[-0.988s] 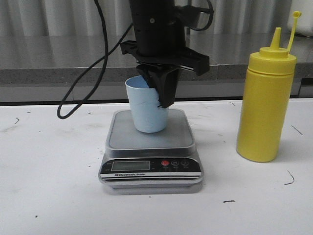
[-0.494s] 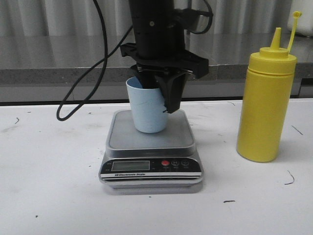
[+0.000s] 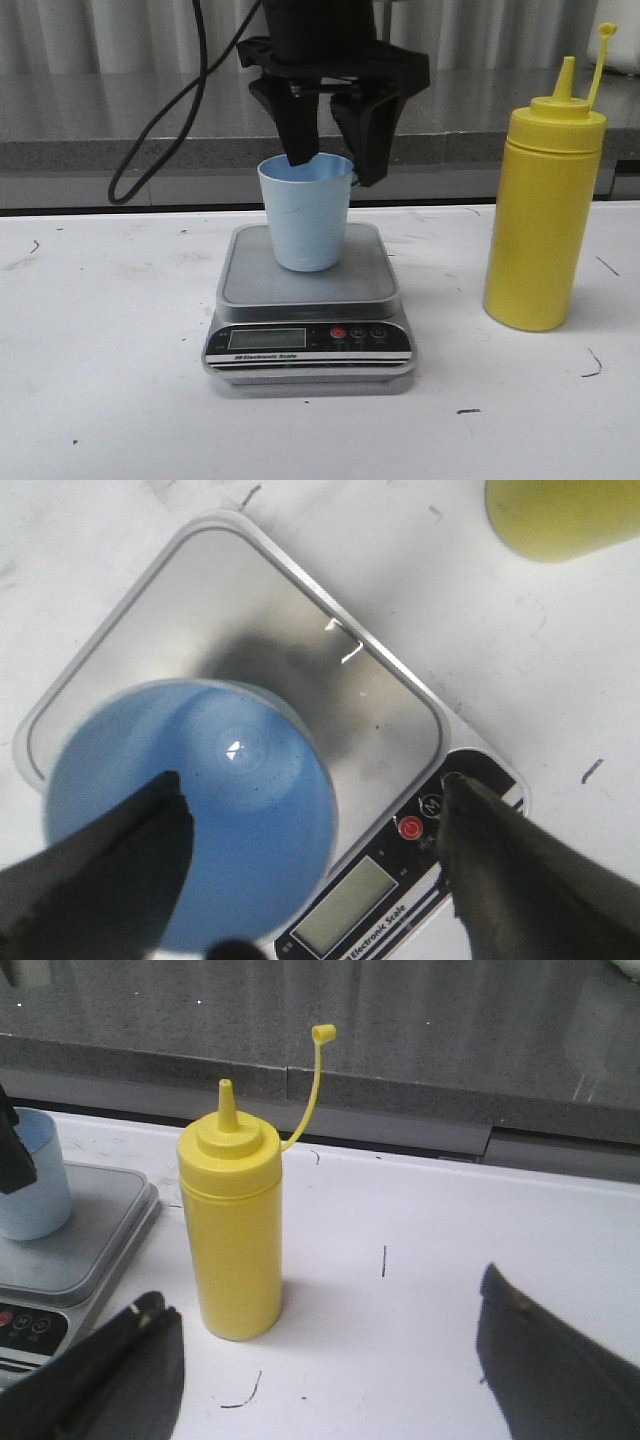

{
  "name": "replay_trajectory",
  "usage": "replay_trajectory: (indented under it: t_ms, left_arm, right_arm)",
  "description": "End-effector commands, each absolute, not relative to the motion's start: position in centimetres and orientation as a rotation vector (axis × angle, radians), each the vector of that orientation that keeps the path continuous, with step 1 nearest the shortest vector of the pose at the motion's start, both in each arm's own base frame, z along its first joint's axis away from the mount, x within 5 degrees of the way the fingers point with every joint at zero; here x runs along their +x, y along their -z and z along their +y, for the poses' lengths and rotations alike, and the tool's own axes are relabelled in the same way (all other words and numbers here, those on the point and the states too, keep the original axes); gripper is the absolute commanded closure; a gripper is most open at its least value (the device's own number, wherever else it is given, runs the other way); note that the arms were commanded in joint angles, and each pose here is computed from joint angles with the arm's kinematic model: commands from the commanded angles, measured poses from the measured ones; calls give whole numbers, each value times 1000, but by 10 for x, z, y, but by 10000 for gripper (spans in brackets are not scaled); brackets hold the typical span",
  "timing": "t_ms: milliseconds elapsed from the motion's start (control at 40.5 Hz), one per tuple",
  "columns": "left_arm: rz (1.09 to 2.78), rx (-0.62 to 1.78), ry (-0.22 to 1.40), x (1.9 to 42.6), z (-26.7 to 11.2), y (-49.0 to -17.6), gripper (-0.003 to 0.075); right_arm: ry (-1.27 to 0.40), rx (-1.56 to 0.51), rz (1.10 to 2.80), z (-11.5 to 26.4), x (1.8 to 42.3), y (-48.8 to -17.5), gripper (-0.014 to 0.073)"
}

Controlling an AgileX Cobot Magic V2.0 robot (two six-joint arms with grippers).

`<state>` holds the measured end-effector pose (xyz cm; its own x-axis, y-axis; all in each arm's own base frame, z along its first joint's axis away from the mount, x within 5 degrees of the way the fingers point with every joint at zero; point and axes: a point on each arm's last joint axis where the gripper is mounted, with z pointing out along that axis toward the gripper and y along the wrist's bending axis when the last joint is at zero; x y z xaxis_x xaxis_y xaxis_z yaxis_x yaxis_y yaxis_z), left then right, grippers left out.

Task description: Pour seasoning into cup on scale with both arms

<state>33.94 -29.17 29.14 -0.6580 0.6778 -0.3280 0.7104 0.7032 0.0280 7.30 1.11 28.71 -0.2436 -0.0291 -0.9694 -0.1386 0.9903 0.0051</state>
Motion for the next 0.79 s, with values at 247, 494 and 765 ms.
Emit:
replay_trajectory:
  t_ms: [247,494,765]
  left_arm:
    - [2460,1008,219,308,-268,-371,389]
    - [2440,990,225,288,-247,-390,738]
    - [2490,912,194,273,-203,-389,740]
  right_arm:
    - [-101,-112,1725,11,76,-304,-20]
    - [-101,-112,1725,11,76,-304,-20]
    - [-101,-112,1725,11,76,-304,-20]
